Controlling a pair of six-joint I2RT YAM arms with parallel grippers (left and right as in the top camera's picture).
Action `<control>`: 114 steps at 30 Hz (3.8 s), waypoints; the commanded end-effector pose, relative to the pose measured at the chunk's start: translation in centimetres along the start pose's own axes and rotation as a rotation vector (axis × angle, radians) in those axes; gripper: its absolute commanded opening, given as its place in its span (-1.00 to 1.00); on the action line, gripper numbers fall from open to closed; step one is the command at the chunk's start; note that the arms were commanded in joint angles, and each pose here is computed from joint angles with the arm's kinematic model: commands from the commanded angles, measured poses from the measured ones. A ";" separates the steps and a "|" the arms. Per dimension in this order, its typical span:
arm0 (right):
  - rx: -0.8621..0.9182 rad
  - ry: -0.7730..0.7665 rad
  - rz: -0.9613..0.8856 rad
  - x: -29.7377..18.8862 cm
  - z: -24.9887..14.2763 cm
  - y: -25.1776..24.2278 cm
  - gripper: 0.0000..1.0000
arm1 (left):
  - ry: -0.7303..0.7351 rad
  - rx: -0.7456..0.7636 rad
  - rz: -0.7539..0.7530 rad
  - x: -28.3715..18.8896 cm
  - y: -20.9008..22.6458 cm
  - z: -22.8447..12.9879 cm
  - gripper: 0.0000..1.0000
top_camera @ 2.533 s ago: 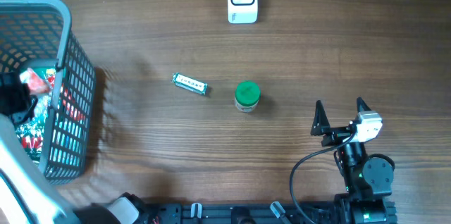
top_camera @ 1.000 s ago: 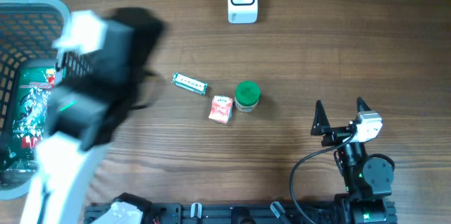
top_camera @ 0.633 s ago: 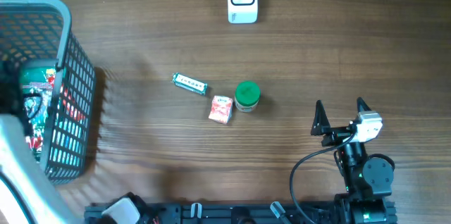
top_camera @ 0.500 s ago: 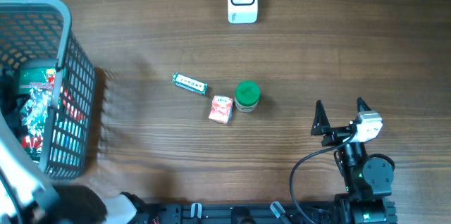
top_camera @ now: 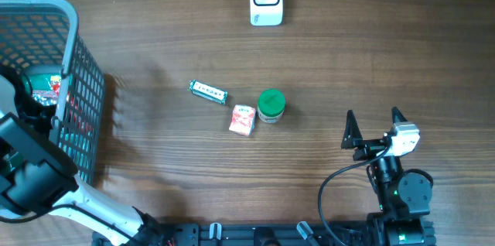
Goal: Scan the item barcode
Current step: 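Reach into the basket and grasp the light-green tissue pack, then swing the tissue pack past the scanner and drop it right of the jar, then reach into the basket and grasp the red Nescafe stick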
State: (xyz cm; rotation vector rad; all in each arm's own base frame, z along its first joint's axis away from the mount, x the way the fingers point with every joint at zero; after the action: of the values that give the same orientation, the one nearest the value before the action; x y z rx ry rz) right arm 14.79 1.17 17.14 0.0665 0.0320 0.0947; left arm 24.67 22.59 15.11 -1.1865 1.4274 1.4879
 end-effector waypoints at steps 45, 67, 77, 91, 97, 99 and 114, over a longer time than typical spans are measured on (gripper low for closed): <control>-0.006 -0.006 -0.001 0.0 0.1 0.0 0.99 | -0.335 1.301 -1.048 -25.9 10.5 -42.3 -0.92; -0.006 -0.006 -0.001 0.0 0.1 0.0 0.99 | -0.106 1.382 -0.505 -1.5 -0.1 -60.2 -0.78; -0.006 -0.006 -0.002 0.0 0.1 0.0 0.99 | -0.066 1.340 -0.489 -1.9 0.6 -59.8 0.63; -0.006 -0.006 -0.001 0.0 0.1 0.0 0.99 | -0.432 0.975 -0.778 -22.6 10.2 -39.0 0.72; -0.006 -0.006 -0.001 0.0 0.1 0.0 0.99 | -0.600 0.510 -0.885 -27.4 13.0 -26.4 0.99; -0.006 -0.006 -0.001 0.0 0.1 0.0 0.99 | -0.601 0.343 -0.861 -27.8 13.5 -22.4 1.00; -0.006 -0.006 -0.001 0.0 0.1 0.0 0.99 | -0.430 -0.042 -0.488 -17.6 7.6 -4.0 0.96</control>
State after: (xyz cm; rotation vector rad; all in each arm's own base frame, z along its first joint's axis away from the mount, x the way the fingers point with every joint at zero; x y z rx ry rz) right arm 14.80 1.17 17.10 0.0665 0.0350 0.0943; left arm 21.58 18.17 38.92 -1.1709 0.5770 1.3777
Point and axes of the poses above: each gripper's point midway between its finger pads, its own x axis out along the fingers, its own y axis along the line the jaws close on, z = x × y, the point moved 10 cm from there along -x, back along the fingers, and after that the axes turned 1 degree about -x, right-handed, at the moved point
